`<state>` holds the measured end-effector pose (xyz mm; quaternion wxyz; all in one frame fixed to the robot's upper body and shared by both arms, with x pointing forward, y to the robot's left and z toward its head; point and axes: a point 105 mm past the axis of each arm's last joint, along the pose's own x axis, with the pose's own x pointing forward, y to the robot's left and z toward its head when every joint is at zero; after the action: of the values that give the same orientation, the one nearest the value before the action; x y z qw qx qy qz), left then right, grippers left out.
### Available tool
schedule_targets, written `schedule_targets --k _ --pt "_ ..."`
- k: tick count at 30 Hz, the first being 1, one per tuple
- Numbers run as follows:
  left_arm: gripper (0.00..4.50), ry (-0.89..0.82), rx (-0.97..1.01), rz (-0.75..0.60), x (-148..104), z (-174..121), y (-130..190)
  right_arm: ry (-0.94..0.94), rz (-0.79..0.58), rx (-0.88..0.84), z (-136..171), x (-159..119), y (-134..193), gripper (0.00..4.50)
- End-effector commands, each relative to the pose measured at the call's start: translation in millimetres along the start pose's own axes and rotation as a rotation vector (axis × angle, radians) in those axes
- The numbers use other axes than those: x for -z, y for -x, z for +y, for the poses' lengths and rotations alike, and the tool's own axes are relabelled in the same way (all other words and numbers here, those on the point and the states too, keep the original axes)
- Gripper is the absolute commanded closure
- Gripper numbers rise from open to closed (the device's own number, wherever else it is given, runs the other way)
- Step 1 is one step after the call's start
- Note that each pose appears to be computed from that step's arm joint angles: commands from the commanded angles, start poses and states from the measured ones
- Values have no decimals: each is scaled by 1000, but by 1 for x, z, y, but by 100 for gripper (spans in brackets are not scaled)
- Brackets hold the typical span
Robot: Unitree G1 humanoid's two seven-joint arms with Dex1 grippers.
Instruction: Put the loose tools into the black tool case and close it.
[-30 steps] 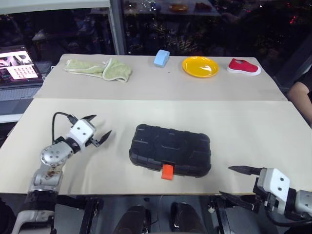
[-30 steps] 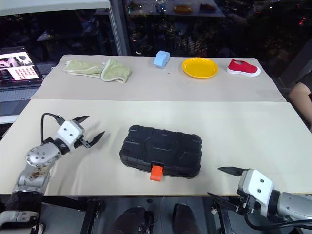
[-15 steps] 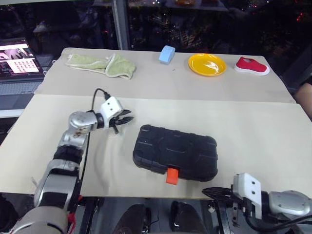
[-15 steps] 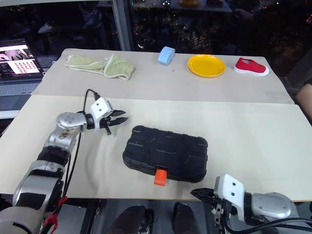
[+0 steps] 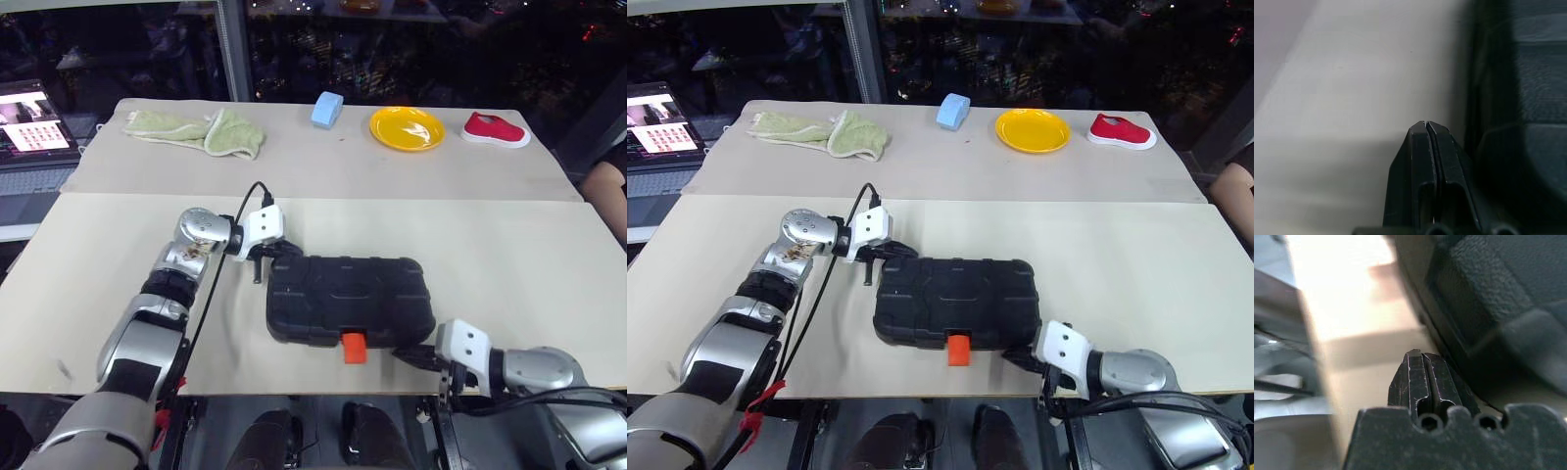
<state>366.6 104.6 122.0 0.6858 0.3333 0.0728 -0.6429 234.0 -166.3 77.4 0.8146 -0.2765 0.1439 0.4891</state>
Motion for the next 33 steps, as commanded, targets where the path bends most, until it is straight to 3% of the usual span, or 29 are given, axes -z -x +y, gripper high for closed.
schedule_targets --k 1,6,10,13,17,19,21,24,28,33 --pt "443 -34 172 3 -4 -29 -3 41 15 174 -38 0 9 450" --pt "443 -21 155 10 -4 -30 3 38 9 202 -48 0 12 450" --pt "443 -35 77 5 -16 -8 10 22 7 207 -48 -1 21 450" --pt "443 9 43 -86 -50 17 15 -33 -5 186 -41 0 33 450" --pt "443 70 99 -219 -96 29 15 -144 -45 137 -26 -4 46 450" --pt "443 79 249 -285 -125 14 3 -233 -68 78 -5 -5 54 450" --pt "443 38 413 -271 -135 -15 -17 -311 -97 22 16 -12 60 450" --pt "443 -31 523 -204 -126 -41 -39 -371 -150 -29 34 -27 62 450" --pt "443 -57 577 -133 -108 -55 -66 -372 -171 -49 51 -42 56 450" --pt "443 -173 592 -53 -83 -65 -76 -361 -181 42 47 -48 49 450"
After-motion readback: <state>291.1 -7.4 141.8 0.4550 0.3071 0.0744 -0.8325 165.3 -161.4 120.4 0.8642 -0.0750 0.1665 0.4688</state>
